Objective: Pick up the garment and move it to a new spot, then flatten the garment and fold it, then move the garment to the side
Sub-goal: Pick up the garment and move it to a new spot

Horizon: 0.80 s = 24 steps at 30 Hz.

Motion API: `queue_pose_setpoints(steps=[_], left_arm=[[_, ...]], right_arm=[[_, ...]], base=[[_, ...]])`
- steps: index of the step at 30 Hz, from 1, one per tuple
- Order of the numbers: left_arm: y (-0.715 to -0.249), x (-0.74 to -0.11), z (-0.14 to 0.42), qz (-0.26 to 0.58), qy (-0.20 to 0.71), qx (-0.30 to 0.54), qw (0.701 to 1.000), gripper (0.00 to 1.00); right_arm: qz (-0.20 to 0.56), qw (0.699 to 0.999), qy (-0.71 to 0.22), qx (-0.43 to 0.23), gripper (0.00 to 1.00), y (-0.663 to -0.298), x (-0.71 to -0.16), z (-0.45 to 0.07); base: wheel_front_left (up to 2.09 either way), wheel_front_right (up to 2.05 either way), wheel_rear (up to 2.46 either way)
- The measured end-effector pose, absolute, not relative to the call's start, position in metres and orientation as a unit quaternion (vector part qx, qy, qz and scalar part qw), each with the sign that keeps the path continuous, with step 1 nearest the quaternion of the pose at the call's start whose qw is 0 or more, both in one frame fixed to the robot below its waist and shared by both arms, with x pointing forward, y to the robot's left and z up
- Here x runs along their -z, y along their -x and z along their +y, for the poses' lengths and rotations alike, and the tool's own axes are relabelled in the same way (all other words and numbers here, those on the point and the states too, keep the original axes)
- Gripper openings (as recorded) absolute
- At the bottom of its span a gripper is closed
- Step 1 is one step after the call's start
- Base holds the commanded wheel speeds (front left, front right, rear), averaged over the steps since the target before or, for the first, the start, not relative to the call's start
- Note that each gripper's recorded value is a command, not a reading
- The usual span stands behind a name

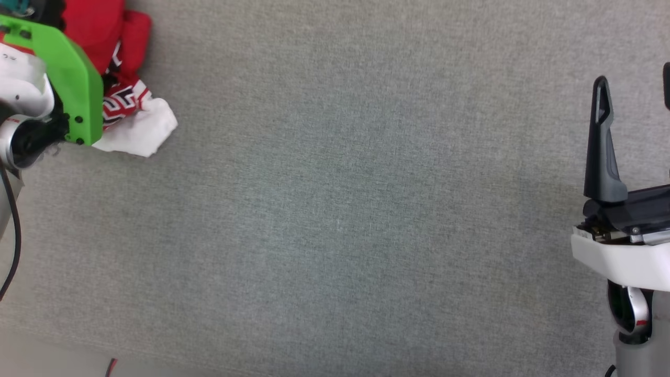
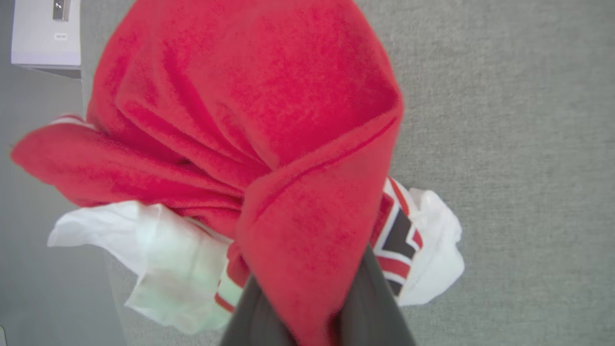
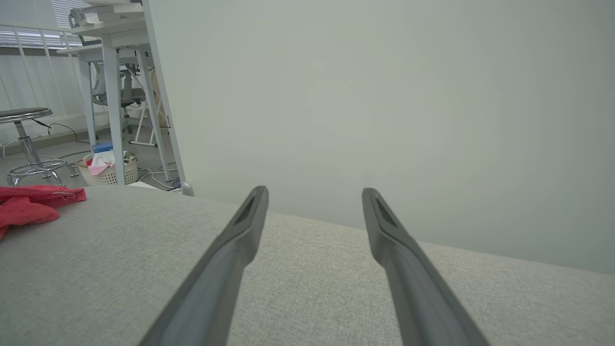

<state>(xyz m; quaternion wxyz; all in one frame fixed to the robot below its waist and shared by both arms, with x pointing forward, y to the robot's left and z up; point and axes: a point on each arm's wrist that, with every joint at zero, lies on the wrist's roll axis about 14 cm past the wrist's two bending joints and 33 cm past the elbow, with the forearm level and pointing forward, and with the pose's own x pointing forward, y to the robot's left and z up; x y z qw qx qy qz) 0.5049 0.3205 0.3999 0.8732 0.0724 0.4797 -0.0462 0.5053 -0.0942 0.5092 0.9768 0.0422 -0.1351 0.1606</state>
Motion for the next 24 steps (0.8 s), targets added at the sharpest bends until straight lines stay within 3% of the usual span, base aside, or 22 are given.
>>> queue_pose_setpoints(steps=[5, 11, 18, 24], left_arm=[[-0.525, -0.461, 0.298, 0.389, -0.113, 0.087, 0.91, 0.0], [-0.533, -0.522, 0.259, 0.307, -0.171, 0.145, 0.925, 0.0], [-0.54, -0.564, 0.178, 0.228, -0.216, 0.244, 0.918, 0.0], [-0.538, -0.567, 0.09, 0.187, -0.24, 0.35, 0.886, 0.0]], right_arm=[[-0.148, 0.975, -0.046, -0.159, 1.0, -0.495, -0.528, -0.093], [-0.17, 0.972, -0.054, -0.152, 1.0, -0.482, -0.554, -0.094], [-0.189, 0.972, -0.054, -0.129, 1.0, -0.469, -0.576, -0.111], [-0.192, 0.976, -0.061, -0.084, 1.0, -0.459, -0.582, -0.146]], base=[[0.0, 0.0, 0.0], [0.0, 0.0, 0.0], [0.0, 0.0, 0.0], [0.0, 0.0, 0.0]])
